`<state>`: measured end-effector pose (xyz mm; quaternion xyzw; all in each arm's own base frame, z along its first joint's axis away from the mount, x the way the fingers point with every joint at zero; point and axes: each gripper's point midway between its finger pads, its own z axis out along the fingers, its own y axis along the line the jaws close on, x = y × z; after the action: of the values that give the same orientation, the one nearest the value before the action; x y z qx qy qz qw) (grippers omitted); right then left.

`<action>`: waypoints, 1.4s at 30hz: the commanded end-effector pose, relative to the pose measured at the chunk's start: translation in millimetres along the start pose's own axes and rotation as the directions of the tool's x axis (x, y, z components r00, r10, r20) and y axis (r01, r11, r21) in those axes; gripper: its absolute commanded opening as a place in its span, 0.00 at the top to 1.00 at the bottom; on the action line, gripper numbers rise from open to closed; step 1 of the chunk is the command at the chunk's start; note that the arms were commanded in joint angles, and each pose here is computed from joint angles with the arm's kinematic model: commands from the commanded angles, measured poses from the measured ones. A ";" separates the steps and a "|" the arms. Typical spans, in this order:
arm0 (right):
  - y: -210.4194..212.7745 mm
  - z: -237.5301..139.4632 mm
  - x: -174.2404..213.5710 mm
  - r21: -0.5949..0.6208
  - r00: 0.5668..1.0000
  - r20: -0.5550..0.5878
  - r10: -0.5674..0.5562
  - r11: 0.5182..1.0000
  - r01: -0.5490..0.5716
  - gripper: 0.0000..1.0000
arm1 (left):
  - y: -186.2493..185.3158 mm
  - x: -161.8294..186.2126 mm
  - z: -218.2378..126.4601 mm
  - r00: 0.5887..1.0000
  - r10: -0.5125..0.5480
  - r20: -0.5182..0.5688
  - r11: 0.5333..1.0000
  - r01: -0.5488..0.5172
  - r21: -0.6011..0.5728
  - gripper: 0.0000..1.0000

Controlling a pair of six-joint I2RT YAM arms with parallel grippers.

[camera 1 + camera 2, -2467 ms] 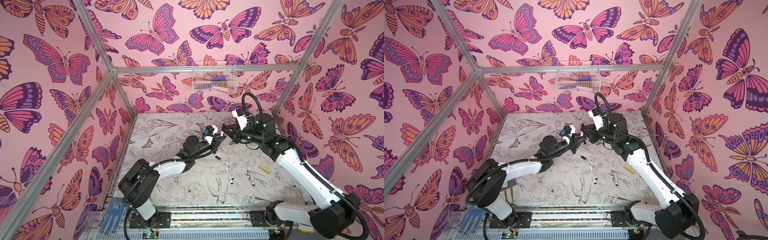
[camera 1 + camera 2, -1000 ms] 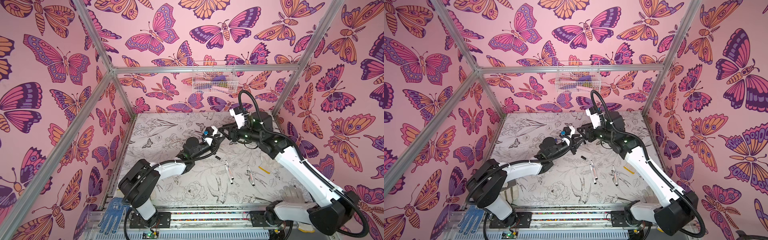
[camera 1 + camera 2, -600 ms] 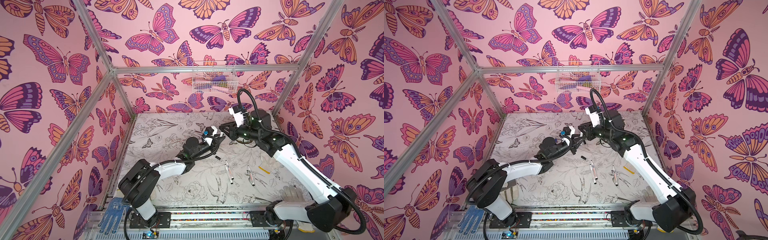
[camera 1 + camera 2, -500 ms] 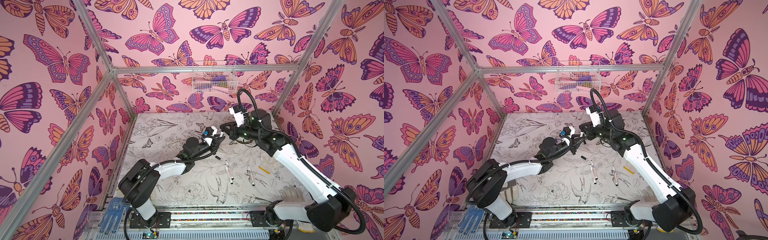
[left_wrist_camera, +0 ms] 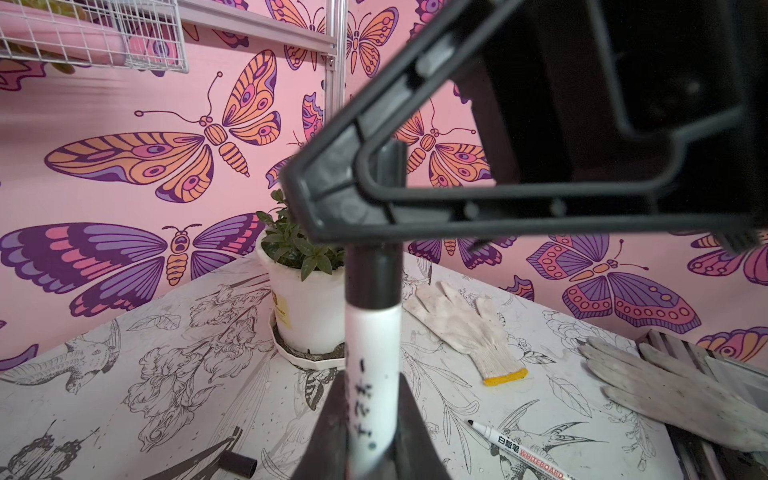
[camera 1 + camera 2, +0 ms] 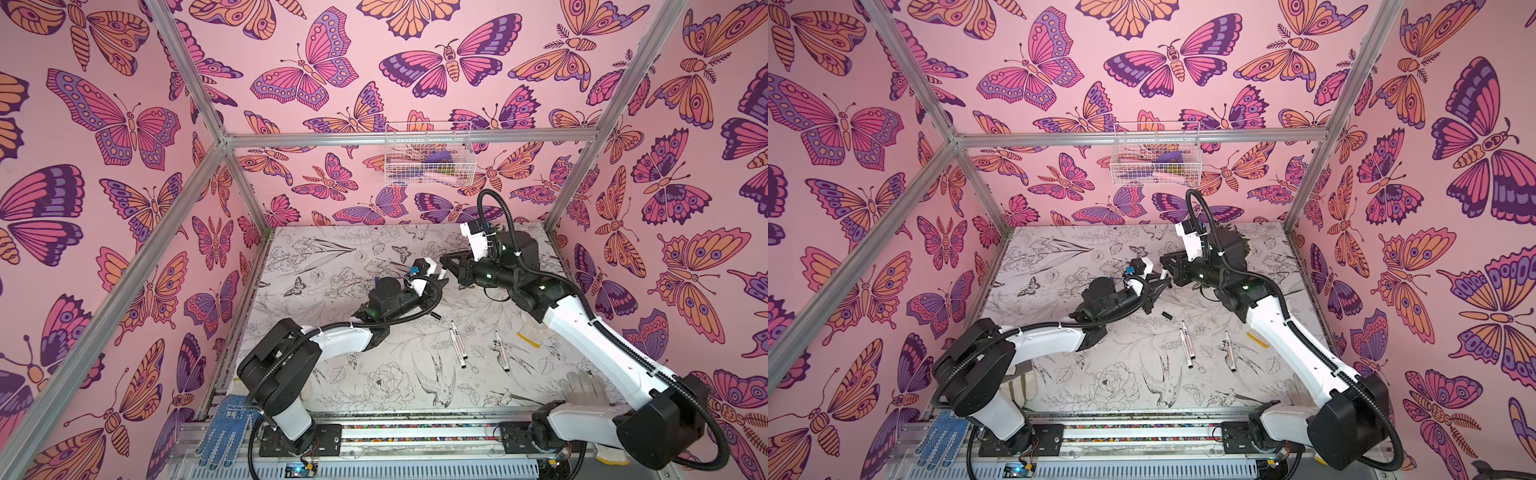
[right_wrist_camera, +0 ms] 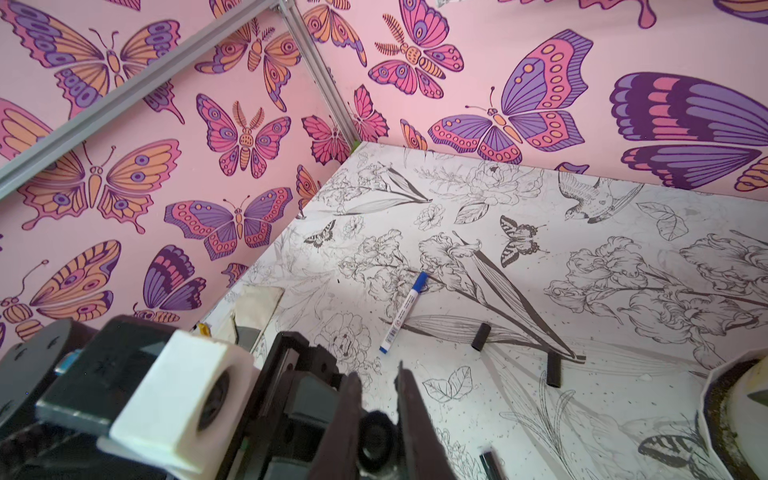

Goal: Insert the pens into the pen caps

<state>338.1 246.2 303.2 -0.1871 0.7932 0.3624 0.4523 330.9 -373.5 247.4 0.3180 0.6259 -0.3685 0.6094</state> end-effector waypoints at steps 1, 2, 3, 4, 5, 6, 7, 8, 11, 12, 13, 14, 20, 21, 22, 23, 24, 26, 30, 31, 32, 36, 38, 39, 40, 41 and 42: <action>6.8 11.6 108.4 -0.020 0.923 -0.329 0.200 0.976 -0.218 1.00 | 11.9 -96.3 -12.2 0.955 0.075 0.287 0.994 -0.047 -0.102 1.00; 5.2 13.9 117.9 -0.009 0.914 -0.344 0.214 0.973 -0.231 1.00 | 13.4 -97.3 -12.2 0.955 0.069 0.289 0.993 -0.039 -0.107 1.00; 3.8 15.7 126.9 0.003 0.905 -0.358 0.229 0.970 -0.244 1.00 | 14.5 -97.8 -12.1 0.954 0.062 0.292 0.993 -0.030 -0.111 1.00; 3.3 17.6 136.0 0.011 0.897 -0.372 0.240 0.967 -0.254 1.00 | 15.3 -98.7 -12.5 0.953 0.057 0.296 0.993 -0.023 -0.115 1.00; 3.7 19.0 143.2 0.016 0.890 -0.383 0.248 0.965 -0.263 1.00 | 15.7 -99.4 -12.4 0.953 0.054 0.299 0.993 -0.020 -0.116 1.00; 4.7 20.3 151.5 0.020 0.882 -0.399 0.252 0.964 -0.266 1.00 | 16.4 -99.4 -12.0 0.952 0.057 0.300 0.993 -0.021 -0.119 1.00; 3.8 21.3 159.0 0.031 0.876 -0.412 0.251 0.965 -0.262 1.00 | 17.1 -99.2 -11.3 0.952 0.060 0.299 0.992 -0.024 -0.123 1.00; 2.4 21.6 165.2 0.043 0.870 -0.425 0.249 0.966 -0.255 1.00 | 18.0 -100.1 -11.1 0.952 0.066 0.299 0.991 -0.028 -0.130 1.00; -5.2 21.5 181.6 0.080 0.849 -0.463 0.255 0.966 -0.246 1.00 | 22.1 -106.1 -11.8 0.947 0.087 0.309 0.986 -0.039 -0.160 1.00; -7.3 21.9 187.0 0.089 0.839 -0.476 0.262 0.964 -0.251 1.00 | 23.6 -109.4 -12.5 0.944 0.098 0.314 0.984 -0.044 -0.173 1.00; -9.3 22.0 191.9 0.102 0.828 -0.492 0.269 0.962 -0.252 1.00 | 25.2 -112.1 -13.0 0.942 0.107 0.318 0.981 -0.049 -0.185 1.00; -11.3 22.1 196.7 0.113 0.818 -0.506 0.274 0.961 -0.252 1.00 | 27.1 -114.1 -13.3 0.940 0.117 0.320 0.978 -0.054 -0.200 1.00; -28.6 23.6 219.5 0.211 0.737 -0.574 0.357 0.934 -0.287 1.00 | 39.2 -126.3 -18.7 0.929 0.133 0.346 0.963 -0.039 -0.266 1.00; -32.5 24.4 220.1 0.221 0.723 -0.572 0.387 0.922 -0.319 1.00 | 40.9 -126.7 -19.6 0.928 0.125 0.350 0.963 -0.028 -0.270 1.00; -37.0 24.7 220.3 0.232 0.709 -0.568 0.418 0.908 -0.350 1.00 | 41.7 -126.4 -20.0 0.928 0.120 0.352 0.963 -0.022 -0.269 1.00; -40.7 24.8 220.5 0.239 0.694 -0.565 0.446 0.894 -0.380 1.00 | 40.7 -126.2 -20.2 0.929 0.124 0.349 0.964 -0.028 -0.266 1.00; -42.8 25.3 219.2 0.235 0.680 -0.562 0.471 0.879 -0.415 1.00 | 40.1 -124.7 -19.7 0.931 0.124 0.343 0.964 -0.032 -0.262 1.00; -38.0 26.9 216.5 0.191 0.654 -0.577 0.489 0.860 -0.474 1.00 | 40.1 -120.7 -18.9 0.935 0.116 0.336 0.966 -0.028 -0.256 1.00; -23.8 28.1 225.5 0.133 0.582 -0.667 0.465 0.843 -0.521 1.00 | 34.7 -113.9 -15.5 0.942 0.106 0.319 0.974 -0.034 -0.225 1.00; -21.9 27.1 229.2 0.132 0.568 -0.684 0.458 0.844 -0.520 1.00 | 34.2 -112.7 -14.5 0.943 0.100 0.317 0.975 -0.029 -0.222 1.00; -20.1 26.6 232.3 0.128 0.563 -0.695 0.447 0.848 -0.515 1.00 | 34.7 -112.6 -13.5 0.943 0.093 0.318 0.975 -0.021 -0.221 1.00; -20.7 22.6 248.5 0.161 0.534 -0.738 0.413 0.876 -0.455 1.00 | 36.3 -117.6 -7.8 0.938 0.068 0.339 0.979 0.003 -0.205 1.00; -23.8 21.4 253.5 0.185 0.534 -0.746 0.397 0.895 -0.406 1.00 | 41.7 -123.9 -7.6 0.930 0.030 0.367 0.982 0.041 -0.185 1.00; -24.0 21.2 254.7 0.188 0.537 -0.749 0.387 0.902 -0.388 1.00 | 46.9 -130.0 -10.5 0.919 -0.008 0.395 0.984 0.076 -0.158 1.00; -23.6 20.7 254.8 0.187 0.539 -0.751 0.382 0.906 -0.380 1.00 | 52.9 -135.7 -13.1 0.906 -0.052 0.420 0.985 0.116 -0.130 1.00; -23.5 20.3 255.2 0.188 0.537 -0.752 0.382 0.906 -0.380 1.00 | 61.3 -143.5 -17.9 0.885 -0.111 0.452 0.983 0.166 -0.084 1.00; -23.4 19.6 255.7 0.189 0.535 -0.754 0.382 0.906 -0.380 1.00 | 67.6 -151.4 -22.6 0.862 -0.168 0.479 0.978 0.206 -0.027 1.00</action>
<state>364.8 264.4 171.7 -0.1501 0.8686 0.3785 0.2823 345.7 -349.5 135.4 0.2680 0.7817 -0.3146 0.4670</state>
